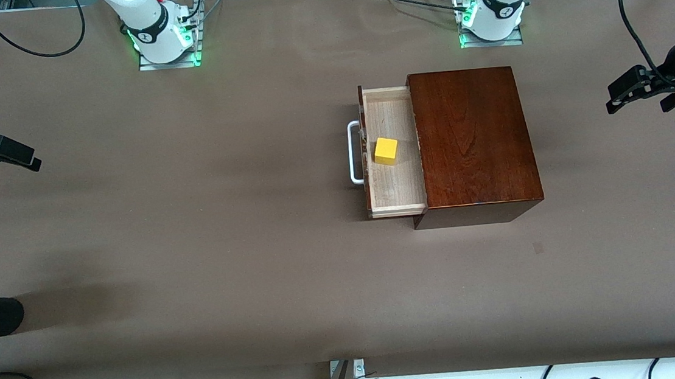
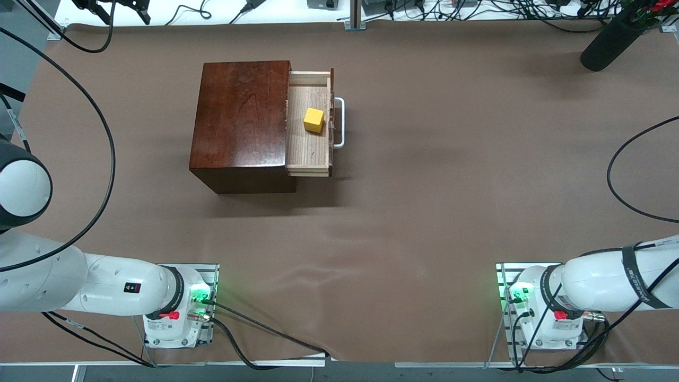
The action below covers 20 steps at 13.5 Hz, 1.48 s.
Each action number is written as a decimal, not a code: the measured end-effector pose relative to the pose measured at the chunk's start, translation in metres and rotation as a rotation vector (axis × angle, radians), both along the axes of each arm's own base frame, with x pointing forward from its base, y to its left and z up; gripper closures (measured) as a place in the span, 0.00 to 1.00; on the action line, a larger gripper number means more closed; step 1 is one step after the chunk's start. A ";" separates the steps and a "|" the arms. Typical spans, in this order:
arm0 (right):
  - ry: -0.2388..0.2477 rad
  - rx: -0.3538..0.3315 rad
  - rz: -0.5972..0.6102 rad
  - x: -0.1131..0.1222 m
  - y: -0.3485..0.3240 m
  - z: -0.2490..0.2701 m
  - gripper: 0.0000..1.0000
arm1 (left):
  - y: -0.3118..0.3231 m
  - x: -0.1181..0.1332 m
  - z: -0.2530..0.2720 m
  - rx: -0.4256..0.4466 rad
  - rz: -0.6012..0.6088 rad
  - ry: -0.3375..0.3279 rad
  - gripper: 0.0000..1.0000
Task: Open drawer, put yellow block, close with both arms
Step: 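Reach the left gripper to the drawer front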
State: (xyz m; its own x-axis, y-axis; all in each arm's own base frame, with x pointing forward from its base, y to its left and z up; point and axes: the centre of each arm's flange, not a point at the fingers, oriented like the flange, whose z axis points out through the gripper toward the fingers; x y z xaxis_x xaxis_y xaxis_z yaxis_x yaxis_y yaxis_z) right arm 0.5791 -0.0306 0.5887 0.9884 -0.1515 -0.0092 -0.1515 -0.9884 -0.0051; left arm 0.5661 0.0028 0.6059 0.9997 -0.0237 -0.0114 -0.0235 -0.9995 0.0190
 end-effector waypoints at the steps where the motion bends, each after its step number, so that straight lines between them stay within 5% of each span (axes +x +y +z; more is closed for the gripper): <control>1: 0.000 0.000 0.000 0.000 0.000 0.000 0.00 | -0.003 0.001 -0.002 -0.004 -0.002 0.003 0.00; 9: 0.006 0.000 0.003 0.000 0.002 -0.002 0.00 | -0.048 0.006 0.006 -0.062 -0.034 -0.003 0.00; 14: 0.008 0.001 0.005 0.000 0.004 -0.003 0.00 | -0.149 0.010 -0.001 -0.044 0.042 0.050 0.00; 20: 0.008 0.002 0.003 0.000 0.008 -0.003 0.00 | -0.293 -0.021 -0.049 0.022 0.229 0.133 0.00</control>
